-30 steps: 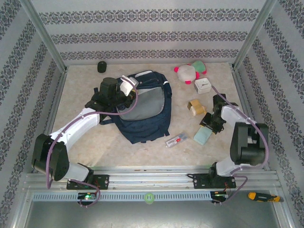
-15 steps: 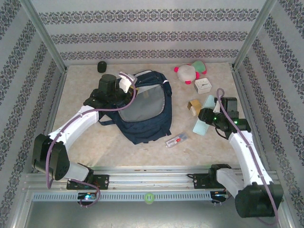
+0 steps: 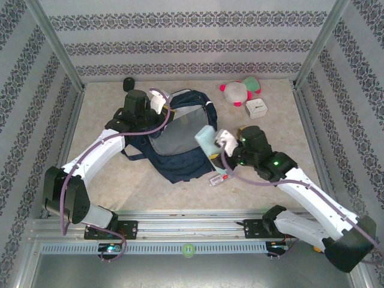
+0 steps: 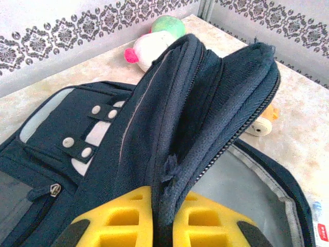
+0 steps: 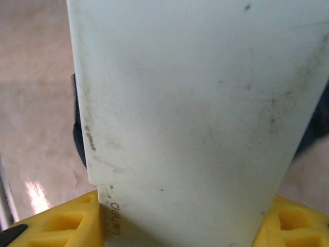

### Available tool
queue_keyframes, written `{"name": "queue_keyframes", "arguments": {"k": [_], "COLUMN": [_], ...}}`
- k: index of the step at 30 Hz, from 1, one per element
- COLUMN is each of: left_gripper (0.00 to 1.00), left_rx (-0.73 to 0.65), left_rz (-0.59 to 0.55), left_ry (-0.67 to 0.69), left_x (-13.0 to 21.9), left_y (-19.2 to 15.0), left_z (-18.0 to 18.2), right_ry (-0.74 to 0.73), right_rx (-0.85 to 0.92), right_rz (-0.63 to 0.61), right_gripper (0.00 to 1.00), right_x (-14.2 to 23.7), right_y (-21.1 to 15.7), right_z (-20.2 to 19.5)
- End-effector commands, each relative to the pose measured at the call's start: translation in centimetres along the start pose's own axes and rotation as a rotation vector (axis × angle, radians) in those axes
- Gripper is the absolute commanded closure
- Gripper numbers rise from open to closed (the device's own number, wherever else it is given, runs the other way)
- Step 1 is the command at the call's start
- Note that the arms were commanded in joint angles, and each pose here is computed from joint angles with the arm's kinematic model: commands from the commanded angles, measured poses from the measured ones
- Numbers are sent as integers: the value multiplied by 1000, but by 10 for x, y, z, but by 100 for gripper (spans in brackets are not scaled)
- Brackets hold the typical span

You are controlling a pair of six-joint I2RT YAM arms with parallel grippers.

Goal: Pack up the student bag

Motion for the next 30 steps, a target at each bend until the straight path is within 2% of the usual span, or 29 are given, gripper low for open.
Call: {"name": "queue_keyframes", "arguments": {"k": [1,8,12,16,21,30], "left_gripper": [100,100,100,100,100,100], "left_rx": [-18,-23,-26,-31,-30,-22], "left_rz": [-139,-143,-158,-170,-191,-198], "left_ry": [-32,-40,-50,-27,-9,4], "left_x": [14,17,20,25,32,34], "left_y": [48,53,57,62,69,67], "left_z": [-1,-3,-6,-3,2,5], "right_ry": [-66,-102,-72,-25,-37,-98], "right_rx": [436,763,873,931,898,654], "right_rz": [-82,-5,102,211,263,168], "right_gripper": [74,71,67,56,38,21], "right_x": [-7,-56,-94,-124,-145,-127], "right_y": [45,77,67,44,37,56], "right_z": [3,-12,-27,-41,-60,-67]}}
Point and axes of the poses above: each hand's point on the last joint's axis, 136 mm out from that joint toward the fingers, its own x axis back along the fingers, its own z axis along the line the jaws close on, y = z × x, the point moved 1 cm from there along x, back along the fingers, and after that the axes turned 9 degrees about -x, right-handed, at the moved point
